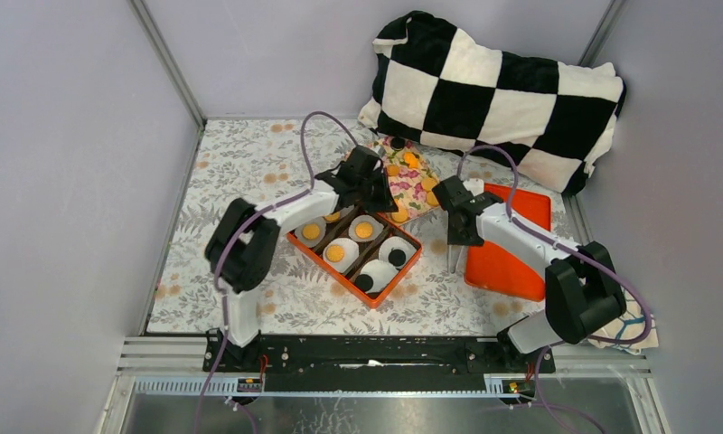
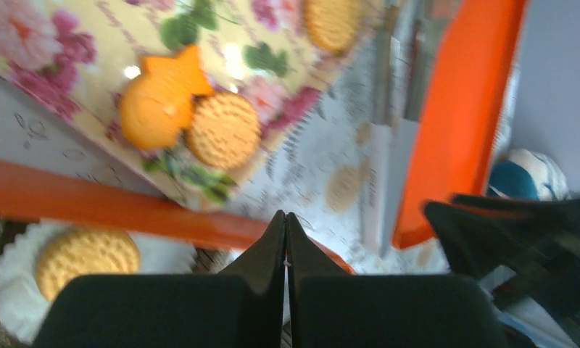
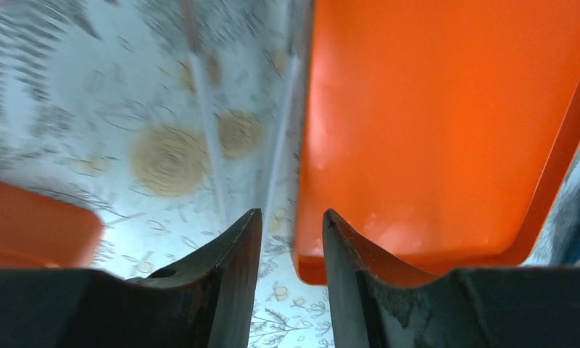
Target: Pack the cookies
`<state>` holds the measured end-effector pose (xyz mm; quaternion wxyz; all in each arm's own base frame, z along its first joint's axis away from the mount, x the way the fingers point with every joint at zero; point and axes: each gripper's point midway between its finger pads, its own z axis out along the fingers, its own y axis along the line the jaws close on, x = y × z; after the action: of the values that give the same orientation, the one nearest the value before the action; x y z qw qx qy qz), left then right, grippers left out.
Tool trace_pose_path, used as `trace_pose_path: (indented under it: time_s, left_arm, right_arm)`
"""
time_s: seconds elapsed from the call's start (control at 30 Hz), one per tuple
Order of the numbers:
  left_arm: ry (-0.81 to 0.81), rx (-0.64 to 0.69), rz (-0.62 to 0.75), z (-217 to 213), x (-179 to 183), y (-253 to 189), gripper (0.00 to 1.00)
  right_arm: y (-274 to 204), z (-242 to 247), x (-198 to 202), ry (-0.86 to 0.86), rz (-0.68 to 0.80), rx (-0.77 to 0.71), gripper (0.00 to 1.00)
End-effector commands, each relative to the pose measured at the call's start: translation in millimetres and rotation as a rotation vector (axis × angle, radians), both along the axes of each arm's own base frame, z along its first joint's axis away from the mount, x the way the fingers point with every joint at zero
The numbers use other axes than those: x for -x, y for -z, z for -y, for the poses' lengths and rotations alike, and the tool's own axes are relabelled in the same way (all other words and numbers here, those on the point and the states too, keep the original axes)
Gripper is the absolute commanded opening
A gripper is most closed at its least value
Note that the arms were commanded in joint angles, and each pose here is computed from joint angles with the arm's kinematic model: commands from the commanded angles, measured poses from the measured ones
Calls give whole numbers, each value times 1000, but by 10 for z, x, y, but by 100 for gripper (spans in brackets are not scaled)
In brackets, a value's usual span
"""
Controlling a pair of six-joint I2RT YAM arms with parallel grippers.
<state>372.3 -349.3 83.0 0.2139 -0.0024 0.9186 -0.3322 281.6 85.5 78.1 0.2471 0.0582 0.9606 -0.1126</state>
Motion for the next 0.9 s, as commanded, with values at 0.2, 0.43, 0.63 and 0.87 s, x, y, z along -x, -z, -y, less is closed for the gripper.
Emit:
trace_pose_path:
  time_s: [0.2,0.43,0.63,0.87]
  left_arm:
    - [5,81,175,-152,322,-933,0]
    - [3,63,185,-226,370,-966,0]
    - [18,61,158,-206,407,-862,0]
    - [22,50,172,-232,402,-862,0]
  right_arm:
    - [638,207,629,155,-162,-77,43]
    - [735,90,549,154,-193,-118,40]
    - [806,129,618,193,-194,-124,26]
    - [598,241,579,233,-120,-97,0]
